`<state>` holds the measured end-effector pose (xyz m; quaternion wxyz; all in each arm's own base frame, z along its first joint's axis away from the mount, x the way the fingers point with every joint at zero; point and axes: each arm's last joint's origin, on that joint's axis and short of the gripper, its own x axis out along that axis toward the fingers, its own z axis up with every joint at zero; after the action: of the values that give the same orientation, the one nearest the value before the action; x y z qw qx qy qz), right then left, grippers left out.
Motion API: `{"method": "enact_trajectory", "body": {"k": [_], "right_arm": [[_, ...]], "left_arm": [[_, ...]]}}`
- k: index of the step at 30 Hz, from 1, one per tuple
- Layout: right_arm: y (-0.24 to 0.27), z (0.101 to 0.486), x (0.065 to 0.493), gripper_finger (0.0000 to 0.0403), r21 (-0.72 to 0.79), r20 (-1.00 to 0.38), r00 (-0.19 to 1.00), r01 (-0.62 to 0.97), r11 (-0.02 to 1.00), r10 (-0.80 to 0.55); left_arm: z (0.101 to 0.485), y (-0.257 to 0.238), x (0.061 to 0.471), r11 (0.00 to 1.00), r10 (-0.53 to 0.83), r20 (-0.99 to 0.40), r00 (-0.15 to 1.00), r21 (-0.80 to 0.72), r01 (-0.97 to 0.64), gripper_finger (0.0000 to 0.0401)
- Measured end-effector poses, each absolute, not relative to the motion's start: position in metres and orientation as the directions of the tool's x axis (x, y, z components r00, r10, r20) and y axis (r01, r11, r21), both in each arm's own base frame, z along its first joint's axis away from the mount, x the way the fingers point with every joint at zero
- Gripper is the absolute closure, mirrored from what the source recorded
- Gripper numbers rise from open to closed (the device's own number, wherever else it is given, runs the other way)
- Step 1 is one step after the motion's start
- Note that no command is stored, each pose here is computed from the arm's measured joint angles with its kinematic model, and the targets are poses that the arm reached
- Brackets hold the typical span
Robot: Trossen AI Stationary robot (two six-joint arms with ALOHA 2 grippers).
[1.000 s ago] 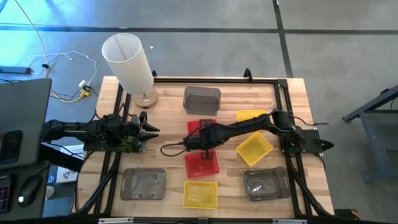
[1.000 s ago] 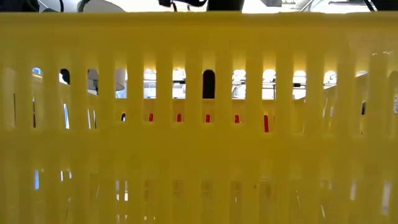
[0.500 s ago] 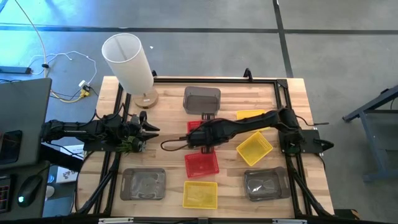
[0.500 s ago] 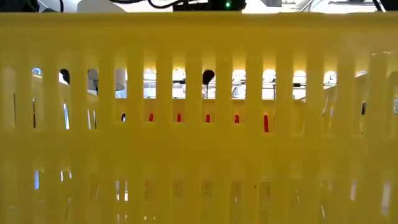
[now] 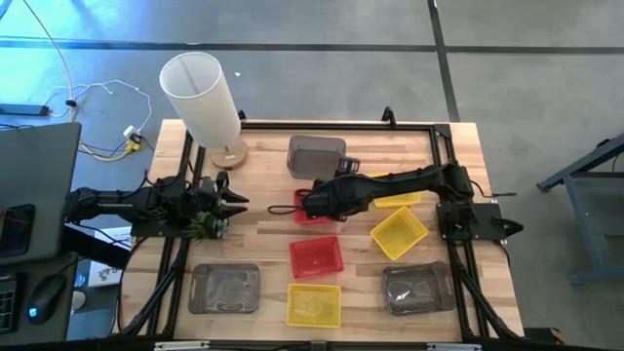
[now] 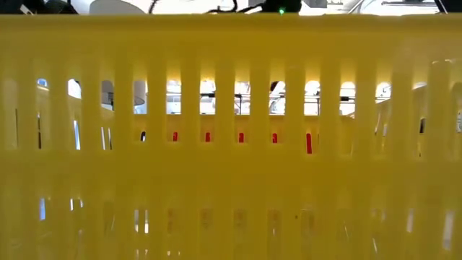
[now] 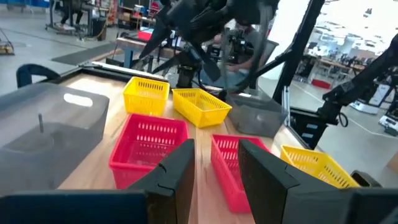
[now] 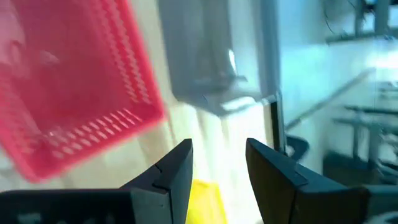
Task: Stack baskets by color
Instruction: Stack the bottom left black basket on the top black basket
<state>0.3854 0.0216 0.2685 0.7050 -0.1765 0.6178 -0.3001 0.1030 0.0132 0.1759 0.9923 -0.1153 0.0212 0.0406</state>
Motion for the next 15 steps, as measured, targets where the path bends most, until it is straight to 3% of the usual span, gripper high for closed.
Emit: {"method": "enact_trajectory", "body": {"k": [6, 15], "right_arm": [[0.014, 0.272, 0.372, 0.0267, -0.711, -0.69, -0.053, 0.239, 0.661, -0.722], [0.011, 0.276, 0.371, 0.0267, -0.738, -0.652, -0.04, 0.262, 0.622, -0.757]], "left_arm": [[0.183, 0.013, 0.102, 0.978, 0.08, -0.04, 0.996, -0.192, -0.087, 0.0291], [0.212, 0.014, 0.102, 0.97, 0.093, -0.184, 0.978, -0.203, -0.131, 0.0291]]}}
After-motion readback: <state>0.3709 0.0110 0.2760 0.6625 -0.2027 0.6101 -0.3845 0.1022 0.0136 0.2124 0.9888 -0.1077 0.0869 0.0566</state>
